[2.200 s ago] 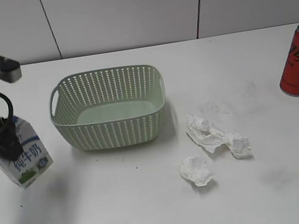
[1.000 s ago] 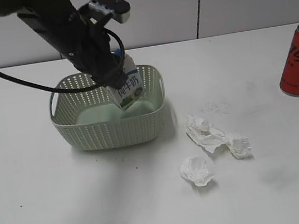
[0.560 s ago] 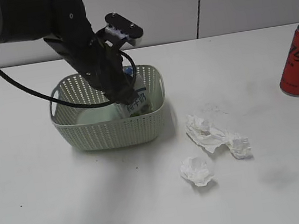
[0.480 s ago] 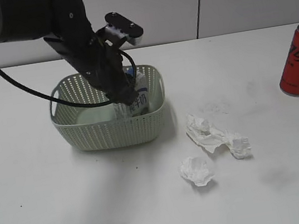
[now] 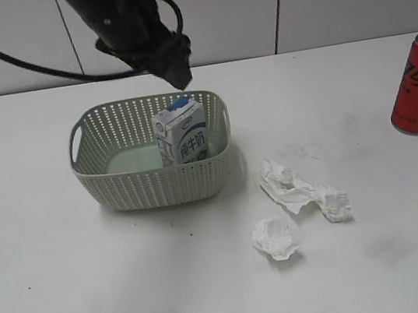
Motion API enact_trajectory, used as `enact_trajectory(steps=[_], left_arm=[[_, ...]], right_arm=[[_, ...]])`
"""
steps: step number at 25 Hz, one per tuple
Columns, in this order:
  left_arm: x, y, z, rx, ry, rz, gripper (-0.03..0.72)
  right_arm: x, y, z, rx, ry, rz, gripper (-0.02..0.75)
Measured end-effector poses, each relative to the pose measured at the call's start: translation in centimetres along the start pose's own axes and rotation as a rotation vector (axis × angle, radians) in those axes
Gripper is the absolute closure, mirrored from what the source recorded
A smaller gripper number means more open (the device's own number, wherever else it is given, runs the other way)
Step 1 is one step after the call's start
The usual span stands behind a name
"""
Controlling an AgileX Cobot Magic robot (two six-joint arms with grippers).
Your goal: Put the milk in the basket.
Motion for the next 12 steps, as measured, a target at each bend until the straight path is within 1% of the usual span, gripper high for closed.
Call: enact_trajectory(steps=[3, 5, 7, 9, 12], left_arm=[[1.7, -3.0, 0.0, 0.047, -0.107, -0.057, 0.097], [3.0, -4.6, 0.7, 0.084, -0.168, -0.098, 0.097], [4.4, -5.5, 1.6, 0.108, -0.238, -0.144, 0.097], [6.0, -5.9, 2.5, 0.118, -0.324, -0.167, 0.099], [7.5, -6.2, 4.2, 0.130, -0.437, -0.174, 0.099]], right_arm=[[0.0, 0.0, 0.0, 0.000, 0.000, 0.000, 0.154], [0.0, 0.0, 0.0, 0.000, 0.000, 0.000, 0.154], [0.0, 0.0, 0.0, 0.000, 0.000, 0.000, 0.154], [0.0, 0.0, 0.0, 0.000, 0.000, 0.000, 0.154], [0.0, 0.0, 0.0, 0.000, 0.000, 0.000, 0.154]])
Point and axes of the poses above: a point on each arm's last joint axis where the gripper is mounted, y pointing out along that axis toward the gripper, x along the wrist's bending axis when the last joint is at zero, z = x × y, the point moved 2 cm from there along y, pointing out along that axis toward the gripper, and after that the axes turned 6 degrees about y, right-handed, at the moved point
